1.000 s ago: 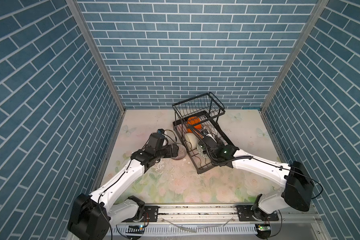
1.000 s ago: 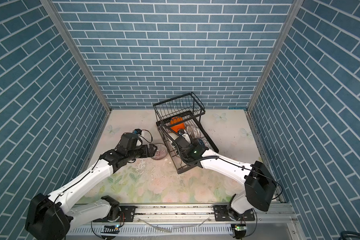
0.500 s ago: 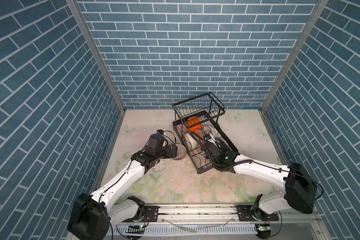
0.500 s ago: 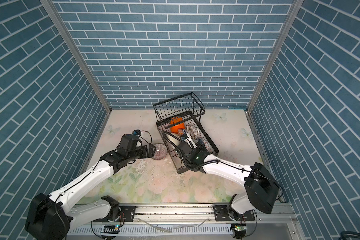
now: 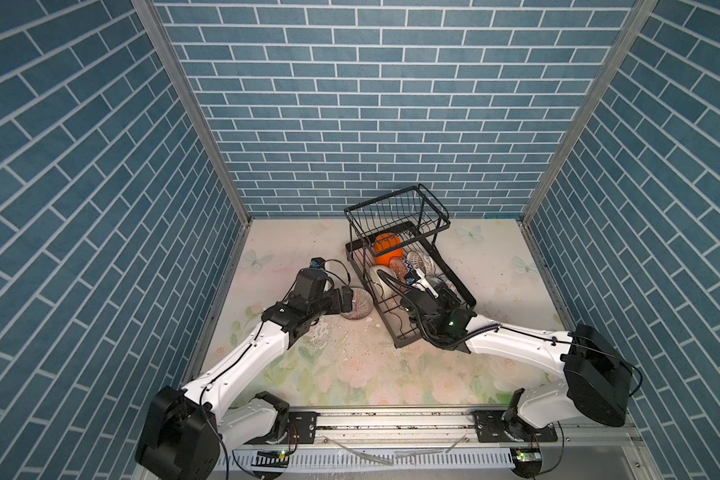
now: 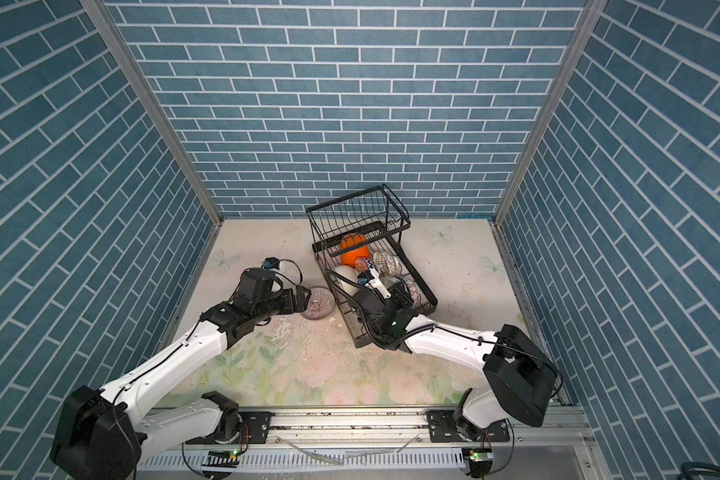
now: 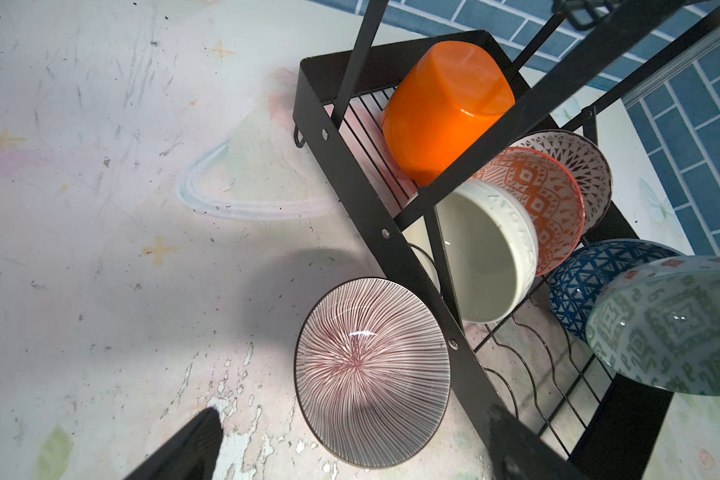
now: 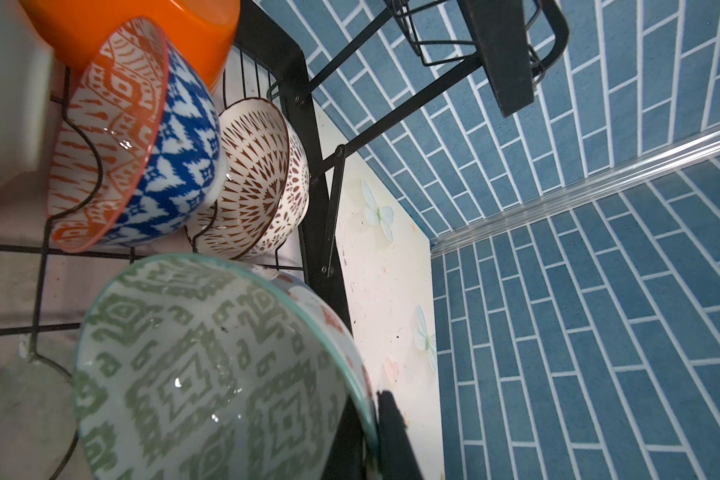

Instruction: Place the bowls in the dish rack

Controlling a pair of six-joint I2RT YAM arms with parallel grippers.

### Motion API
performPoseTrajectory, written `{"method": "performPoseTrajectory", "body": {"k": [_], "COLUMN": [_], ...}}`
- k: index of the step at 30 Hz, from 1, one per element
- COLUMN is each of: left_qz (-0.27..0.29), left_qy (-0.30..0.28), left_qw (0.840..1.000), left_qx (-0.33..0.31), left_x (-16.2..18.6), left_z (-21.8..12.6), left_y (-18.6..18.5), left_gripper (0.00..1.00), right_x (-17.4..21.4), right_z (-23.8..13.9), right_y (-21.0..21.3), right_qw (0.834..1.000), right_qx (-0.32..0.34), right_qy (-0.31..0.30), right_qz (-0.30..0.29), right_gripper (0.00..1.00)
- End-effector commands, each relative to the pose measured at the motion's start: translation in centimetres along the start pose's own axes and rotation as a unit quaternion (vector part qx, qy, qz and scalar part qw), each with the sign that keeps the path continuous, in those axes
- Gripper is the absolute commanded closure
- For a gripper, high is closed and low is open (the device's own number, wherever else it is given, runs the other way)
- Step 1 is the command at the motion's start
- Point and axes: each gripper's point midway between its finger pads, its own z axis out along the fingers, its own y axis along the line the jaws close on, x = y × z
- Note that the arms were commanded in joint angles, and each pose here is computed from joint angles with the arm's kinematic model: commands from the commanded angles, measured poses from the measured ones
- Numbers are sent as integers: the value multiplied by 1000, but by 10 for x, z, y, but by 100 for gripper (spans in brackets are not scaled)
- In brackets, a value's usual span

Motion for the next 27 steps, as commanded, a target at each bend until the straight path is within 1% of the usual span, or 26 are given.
{"method": "performPoseTrajectory", "body": {"k": [1, 8, 13, 15, 27], "left_qz": [-2, -6, -7, -8, -15], "left_qy": [4, -3, -9, 0, -2], "left_qw": [1000, 1000, 1000, 1000, 1000], "left_qx": [-1, -2, 0, -4, -8], "left_x": [5, 4, 1, 10, 13], "left_z": [4, 2, 0, 3, 3], "left_y": [4, 7, 8, 12, 19], "left_gripper": [0, 0, 0, 0, 0], "right_x": [-2, -1, 1, 3, 5], "right_z": [2, 8, 11, 12, 20], "right_y": [-4, 6, 10, 12, 31], "right_qw": [999, 998, 998, 997, 992], "right_qx": [31, 46, 58, 57, 77], "right_qy": [-6, -6, -7, -6, -4], "right_qz": [-4, -35, -40, -45, -100], "right_gripper": [100, 100, 100, 100, 100]}}
